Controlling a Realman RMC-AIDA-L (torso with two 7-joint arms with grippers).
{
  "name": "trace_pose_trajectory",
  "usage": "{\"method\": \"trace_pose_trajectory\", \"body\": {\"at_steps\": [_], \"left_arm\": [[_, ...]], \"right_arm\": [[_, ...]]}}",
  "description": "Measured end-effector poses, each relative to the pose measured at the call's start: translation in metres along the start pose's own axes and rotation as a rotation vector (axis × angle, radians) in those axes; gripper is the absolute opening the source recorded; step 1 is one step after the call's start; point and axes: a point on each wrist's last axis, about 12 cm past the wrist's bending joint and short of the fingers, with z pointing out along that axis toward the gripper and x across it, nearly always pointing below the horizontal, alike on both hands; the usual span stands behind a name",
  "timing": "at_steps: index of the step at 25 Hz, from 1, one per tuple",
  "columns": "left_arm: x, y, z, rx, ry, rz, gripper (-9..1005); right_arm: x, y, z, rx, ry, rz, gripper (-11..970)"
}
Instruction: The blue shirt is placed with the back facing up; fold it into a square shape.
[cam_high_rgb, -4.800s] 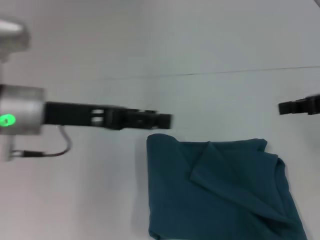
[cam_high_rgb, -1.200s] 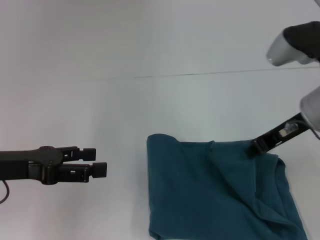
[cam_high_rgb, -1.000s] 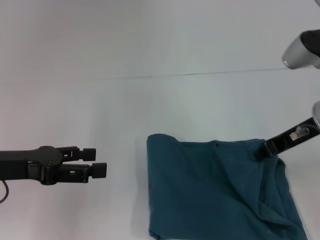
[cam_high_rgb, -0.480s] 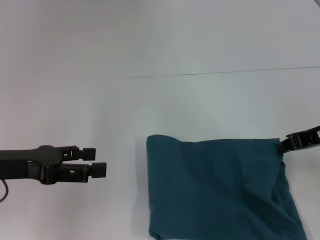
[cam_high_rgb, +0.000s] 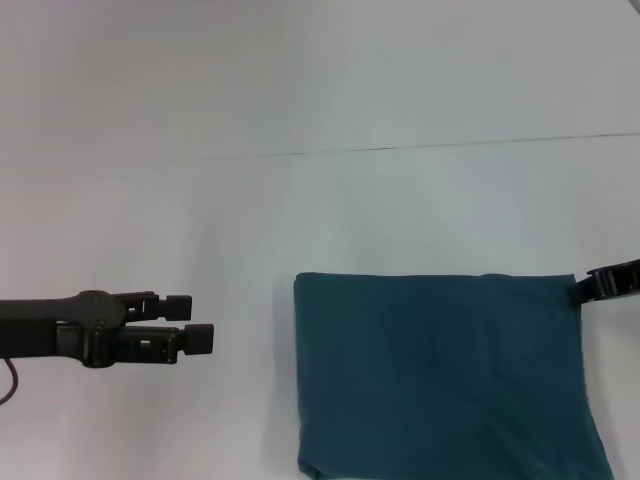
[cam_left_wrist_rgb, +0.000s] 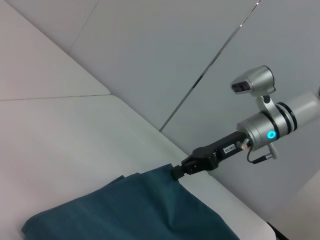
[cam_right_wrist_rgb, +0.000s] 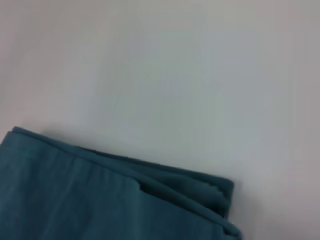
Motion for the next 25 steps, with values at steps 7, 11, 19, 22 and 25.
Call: {"method": "trace_pose_trajectory", "body": {"at_steps": [7, 11, 19, 22, 25], "left_arm": [[0.001, 0.000, 0.001, 0.001, -0.001, -0.007, 860], [0.002, 0.000, 0.001, 0.001, -0.002, -0.010, 858], [0.003, 0.000, 0.001, -0.001, 0.005, -0.012, 852], [0.003, 0.001, 0.001, -0.005, 0.011, -0.014, 850], [0.003, 0.001, 0.000, -0.007, 0.012, -0.013, 848]], "right_arm": [[-0.006, -0.003, 0.008, 0.026, -0.037, -0.046, 22], [-0.009, -0.001, 0.013, 0.022, -0.039, -0.063, 22], [-0.008, -0.002, 0.019, 0.016, -0.020, -0.058, 75], [-0.007, -0.007, 0.020, 0.029, 0.000, -0.025, 95], [-0.004, -0.015, 0.015, 0.049, -0.005, 0.026, 115]]}}
